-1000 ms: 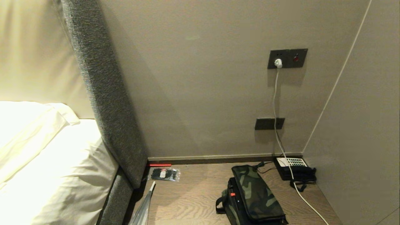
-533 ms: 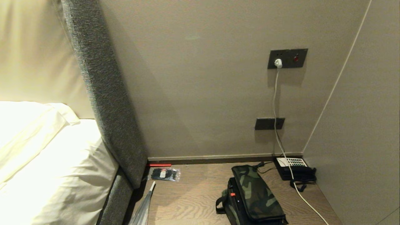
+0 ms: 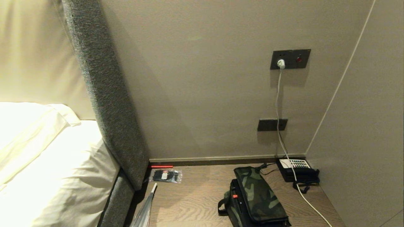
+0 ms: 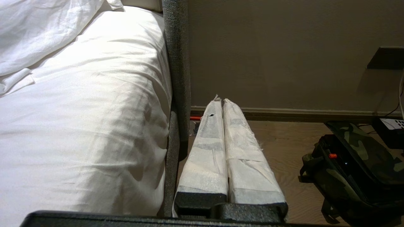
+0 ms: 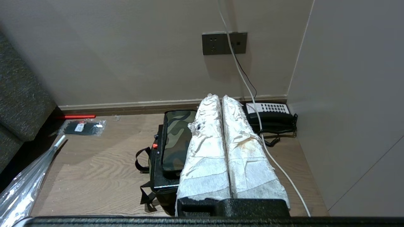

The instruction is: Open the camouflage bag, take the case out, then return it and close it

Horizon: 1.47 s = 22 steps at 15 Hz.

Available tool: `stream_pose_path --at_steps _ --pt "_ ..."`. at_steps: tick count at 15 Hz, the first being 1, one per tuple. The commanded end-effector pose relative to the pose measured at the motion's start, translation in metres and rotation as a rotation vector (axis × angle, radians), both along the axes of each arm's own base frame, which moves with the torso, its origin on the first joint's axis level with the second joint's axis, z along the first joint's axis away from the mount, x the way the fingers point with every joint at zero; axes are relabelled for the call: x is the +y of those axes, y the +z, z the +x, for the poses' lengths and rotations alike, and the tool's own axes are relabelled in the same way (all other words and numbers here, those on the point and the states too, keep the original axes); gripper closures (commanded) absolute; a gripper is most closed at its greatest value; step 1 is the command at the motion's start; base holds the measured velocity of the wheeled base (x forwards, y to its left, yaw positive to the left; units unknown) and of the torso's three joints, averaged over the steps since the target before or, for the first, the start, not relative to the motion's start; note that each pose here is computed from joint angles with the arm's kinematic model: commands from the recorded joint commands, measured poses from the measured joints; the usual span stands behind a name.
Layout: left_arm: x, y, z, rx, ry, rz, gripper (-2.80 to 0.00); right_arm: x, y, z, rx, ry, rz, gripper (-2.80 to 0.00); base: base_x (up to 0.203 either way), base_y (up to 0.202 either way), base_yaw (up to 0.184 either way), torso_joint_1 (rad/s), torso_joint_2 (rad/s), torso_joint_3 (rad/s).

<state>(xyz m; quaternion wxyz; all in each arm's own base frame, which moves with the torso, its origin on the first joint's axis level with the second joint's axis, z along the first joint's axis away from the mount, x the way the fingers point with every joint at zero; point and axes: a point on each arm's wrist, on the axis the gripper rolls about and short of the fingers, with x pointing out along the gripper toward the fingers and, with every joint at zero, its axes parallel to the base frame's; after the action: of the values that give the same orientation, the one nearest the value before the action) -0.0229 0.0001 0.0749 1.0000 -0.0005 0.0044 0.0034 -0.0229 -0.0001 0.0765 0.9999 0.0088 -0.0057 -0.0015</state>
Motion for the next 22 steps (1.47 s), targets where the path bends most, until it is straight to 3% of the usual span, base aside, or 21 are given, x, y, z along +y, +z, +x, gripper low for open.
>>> stream_pose_path --at_steps 1,22 --pt "0.0 -0.0001 -0.0001 -0.001 0.001 -0.001 0.0 0.0 -0.0015 -0.0012 -0.018 0.002 0.001 0.0 0.0 0.0 0.0 0.0 0.0 0.0" --pt "0.0 -0.0001 -0.0001 -0.001 0.0 -0.001 0.0 0.0 -0.0014 -0.0013 -0.017 -0.001 0.03 0.0 0.0 0.0 0.0 0.0 0.0 0.0"
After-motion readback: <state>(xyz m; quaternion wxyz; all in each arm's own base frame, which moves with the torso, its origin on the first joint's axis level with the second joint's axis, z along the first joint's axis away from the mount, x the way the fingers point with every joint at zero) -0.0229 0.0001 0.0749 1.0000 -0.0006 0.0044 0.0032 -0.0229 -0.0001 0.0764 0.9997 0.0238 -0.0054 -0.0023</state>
